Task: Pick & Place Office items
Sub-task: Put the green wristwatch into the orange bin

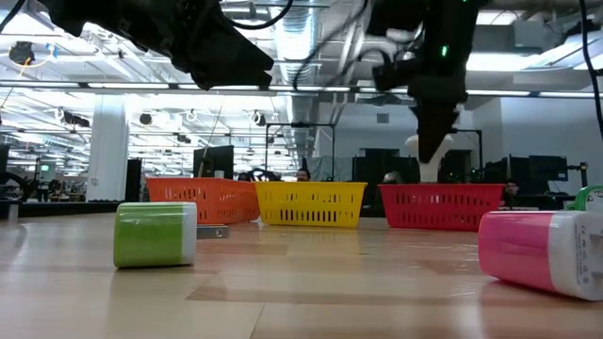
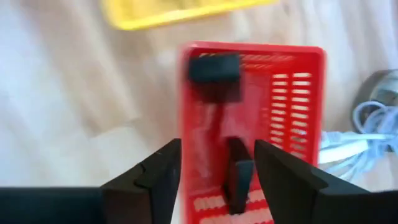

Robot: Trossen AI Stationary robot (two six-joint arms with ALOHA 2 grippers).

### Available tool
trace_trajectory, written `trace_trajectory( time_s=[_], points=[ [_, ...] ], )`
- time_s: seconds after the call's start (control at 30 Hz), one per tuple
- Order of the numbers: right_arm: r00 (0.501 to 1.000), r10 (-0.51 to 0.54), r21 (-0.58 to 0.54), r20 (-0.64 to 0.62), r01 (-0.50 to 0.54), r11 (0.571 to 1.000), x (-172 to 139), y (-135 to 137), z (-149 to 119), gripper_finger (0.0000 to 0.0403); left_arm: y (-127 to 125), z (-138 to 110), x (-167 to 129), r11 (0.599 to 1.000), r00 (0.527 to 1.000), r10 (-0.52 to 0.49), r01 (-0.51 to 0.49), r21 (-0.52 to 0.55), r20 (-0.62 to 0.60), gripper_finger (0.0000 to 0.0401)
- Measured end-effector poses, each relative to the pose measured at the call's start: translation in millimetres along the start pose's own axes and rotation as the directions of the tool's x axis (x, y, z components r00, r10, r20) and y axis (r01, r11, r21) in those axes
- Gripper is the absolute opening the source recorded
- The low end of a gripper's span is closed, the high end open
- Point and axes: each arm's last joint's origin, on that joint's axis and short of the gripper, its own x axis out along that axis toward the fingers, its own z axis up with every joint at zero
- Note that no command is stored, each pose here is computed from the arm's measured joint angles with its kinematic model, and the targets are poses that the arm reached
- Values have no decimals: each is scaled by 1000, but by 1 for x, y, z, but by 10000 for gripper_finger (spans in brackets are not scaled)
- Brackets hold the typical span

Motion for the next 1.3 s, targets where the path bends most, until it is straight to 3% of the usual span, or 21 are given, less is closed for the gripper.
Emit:
trace_trajectory(
  time_s=[0.17, 0.33, 0.47, 0.6, 0.77, 0.83, 0.9, 1.1, 1.3],
  points=[
    [991, 131, 55, 2, -131, 990, -27, 15, -3, 202, 0, 0, 0, 1000, 1000, -8, 8, 1, -3, 213],
    [956, 294, 196, -5, -287, 938, -41, 44, -14, 201, 0, -1, 0, 1000, 1000, -8, 8, 2, -5, 213],
    [931, 365, 303, -23, -341, 890, -48, 69, -27, 197, 0, -1, 0, 1000, 1000, -8, 8, 2, -5, 213],
    [921, 388, 440, -19, -341, 831, -49, 90, -37, 191, 0, -1, 0, 1000, 1000, -8, 8, 1, -4, 213],
    [889, 457, 481, 0, -401, 780, -47, 116, -41, 184, 0, 0, 0, 1000, 1000, -9, 9, 0, -1, 213],
    [895, 446, 471, -22, -385, 794, -42, 122, -44, 182, 0, 0, 0, 1000, 1000, -9, 9, -2, 2, 213],
    [885, 465, 489, -12, -400, 775, -35, 130, -41, 180, 0, -1, 0, 1000, 1000, -9, 9, 0, -4, 213],
    [887, 441, 507, -137, -320, 800, -8, 145, -41, 175, 0, -3, 0, 999, 1000, -9, 9, -48, -10, 213],
    [860, 468, 558, -202, -291, 777, 7, 151, -33, 170, 0, -3, 0, 999, 1000, -9, 9, -51, -6, 213]
  ],
)
